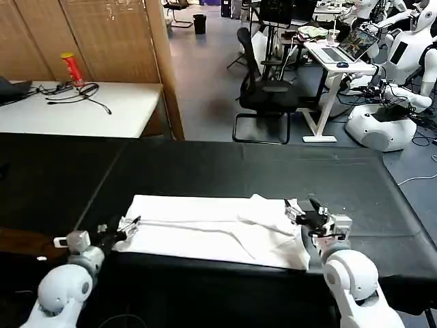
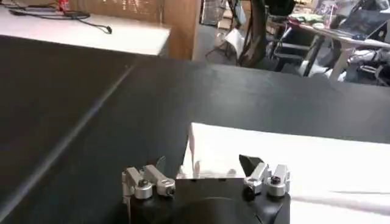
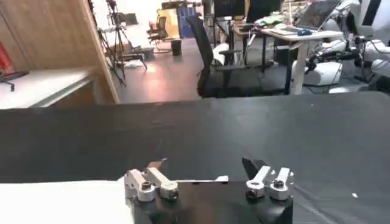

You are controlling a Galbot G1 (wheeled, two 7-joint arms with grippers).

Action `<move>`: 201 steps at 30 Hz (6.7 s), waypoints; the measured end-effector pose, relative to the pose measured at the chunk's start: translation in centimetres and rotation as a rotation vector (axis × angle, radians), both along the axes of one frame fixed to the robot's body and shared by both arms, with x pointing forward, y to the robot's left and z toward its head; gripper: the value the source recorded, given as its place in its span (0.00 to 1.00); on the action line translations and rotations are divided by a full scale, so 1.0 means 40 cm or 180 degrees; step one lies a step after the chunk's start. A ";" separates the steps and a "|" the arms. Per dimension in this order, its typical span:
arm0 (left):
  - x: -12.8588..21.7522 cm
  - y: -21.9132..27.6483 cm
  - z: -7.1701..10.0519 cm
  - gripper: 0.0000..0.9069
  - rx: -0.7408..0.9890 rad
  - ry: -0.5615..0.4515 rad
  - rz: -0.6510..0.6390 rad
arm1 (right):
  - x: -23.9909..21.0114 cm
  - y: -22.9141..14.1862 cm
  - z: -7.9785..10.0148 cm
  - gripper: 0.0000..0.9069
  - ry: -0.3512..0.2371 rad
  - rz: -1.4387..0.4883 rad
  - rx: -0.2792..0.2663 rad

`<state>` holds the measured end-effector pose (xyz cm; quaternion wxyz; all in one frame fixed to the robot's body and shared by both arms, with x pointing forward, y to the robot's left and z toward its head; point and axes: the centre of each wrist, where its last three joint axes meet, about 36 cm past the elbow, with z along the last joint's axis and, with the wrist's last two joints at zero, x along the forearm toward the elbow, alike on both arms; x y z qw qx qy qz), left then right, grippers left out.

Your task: Fold and organize the clothes.

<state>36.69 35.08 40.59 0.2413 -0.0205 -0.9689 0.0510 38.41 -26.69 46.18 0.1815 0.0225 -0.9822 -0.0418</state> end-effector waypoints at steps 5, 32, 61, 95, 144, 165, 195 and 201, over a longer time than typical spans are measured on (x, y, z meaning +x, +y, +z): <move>-0.008 -0.004 -0.011 0.42 -0.0008 0.0006 0.0003 | -0.003 0.002 0.002 0.97 -0.0019 -0.0004 -0.0012; 0.022 0.083 0.008 0.00 0.1422 -0.0429 -0.0235 | -0.047 -0.029 0.032 0.97 -0.0116 -0.0064 0.0004; -0.042 -0.156 0.127 0.00 0.0847 -0.0630 -0.0807 | -0.128 -0.067 -0.019 0.97 -0.0151 -0.0366 -0.0025; -0.023 -0.490 0.037 0.97 -0.0658 -0.0466 -0.1178 | -0.145 -0.022 -0.025 0.97 -0.0115 -0.0171 0.0021; 0.021 -0.125 -0.062 0.97 -0.1024 -0.0466 0.0049 | -0.109 0.158 0.000 0.97 -0.0210 0.0685 -0.0229; 0.036 -0.109 -0.075 0.00 -0.1348 -0.0222 0.0070 | -0.134 0.131 0.043 0.97 -0.0411 0.0525 -0.0206; 0.032 0.061 0.412 0.00 0.1696 -0.1258 -0.0394 | -0.141 0.132 0.017 0.97 -0.0337 0.0448 -0.0183; 0.027 -0.093 0.232 0.97 0.1226 -0.1035 -0.0671 | -0.154 0.133 0.024 0.97 -0.0335 0.0472 -0.0211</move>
